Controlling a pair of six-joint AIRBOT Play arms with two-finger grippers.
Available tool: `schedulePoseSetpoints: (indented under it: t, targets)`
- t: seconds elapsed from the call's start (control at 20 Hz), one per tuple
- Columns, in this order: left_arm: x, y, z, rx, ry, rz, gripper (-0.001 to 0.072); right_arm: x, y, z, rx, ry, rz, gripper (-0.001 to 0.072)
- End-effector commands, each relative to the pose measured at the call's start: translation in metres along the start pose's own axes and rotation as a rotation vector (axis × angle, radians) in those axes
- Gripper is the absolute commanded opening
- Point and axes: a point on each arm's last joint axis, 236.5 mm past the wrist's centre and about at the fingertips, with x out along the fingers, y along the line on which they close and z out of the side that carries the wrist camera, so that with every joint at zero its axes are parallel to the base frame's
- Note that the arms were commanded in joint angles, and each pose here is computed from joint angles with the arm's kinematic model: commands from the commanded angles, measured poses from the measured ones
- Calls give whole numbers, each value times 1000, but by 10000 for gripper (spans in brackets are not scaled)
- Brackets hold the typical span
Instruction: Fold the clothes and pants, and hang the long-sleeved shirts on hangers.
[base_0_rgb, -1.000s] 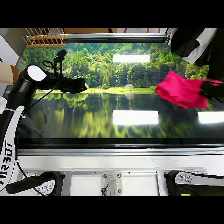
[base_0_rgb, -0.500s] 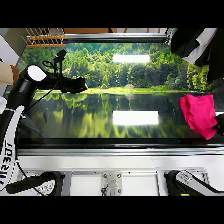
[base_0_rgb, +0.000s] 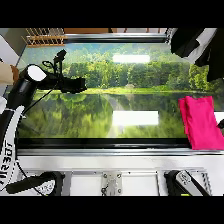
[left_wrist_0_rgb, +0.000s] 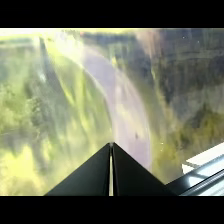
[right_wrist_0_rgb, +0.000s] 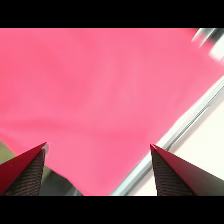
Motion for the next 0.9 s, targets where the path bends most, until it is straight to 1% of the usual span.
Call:
schedulePoseSetpoints:
  t: [0.0, 0.1, 0.2, 0.25, 0.35, 0.5, 0.6, 0.7, 0.75, 0.8, 0.85]
  targets:
    - [0, 0, 0, 1, 0, 0, 13, -65, 72, 44, -131, -260, 199, 706]
    - [0, 0, 0, 1, 0, 0, 13, -97, 152, 28, -254, -307, 429, 705]
    - [0, 0, 1, 1, -4, 1, 14, -117, 225, -14, -414, -266, 621, 706]
    - [0, 0, 1, 2, -4, 2, 13, -123, 251, -39, -499, -236, 681, 706]
    - [0, 0, 1, 2, -3, 2, 13, -129, 293, -94, -656, -158, 763, 706]
    - [0, 0, 1, 1, -4, 1, 13, -133, 326, -163, -841, -58, 828, 706]
    - [0, 0, 1, 1, -4, 1, 13, -135, 336, -192, -909, -13, 852, 705]
    - [0, 0, 1, 1, -4, 1, 13, -134, 341, -206, -940, 13, 862, 697]
    - [0, 0, 1, 1, -4, 1, 13, -134, 341, -209, -945, 17, 864, 573]
    - [0, 0, 1, 1, -4, 1, 14, -134, 341, -209, -946, 18, 864, 284]
    - [0, 0, 1, 1, -4, 1, 13, -134, 341, -209, -945, 17, 864, 25]
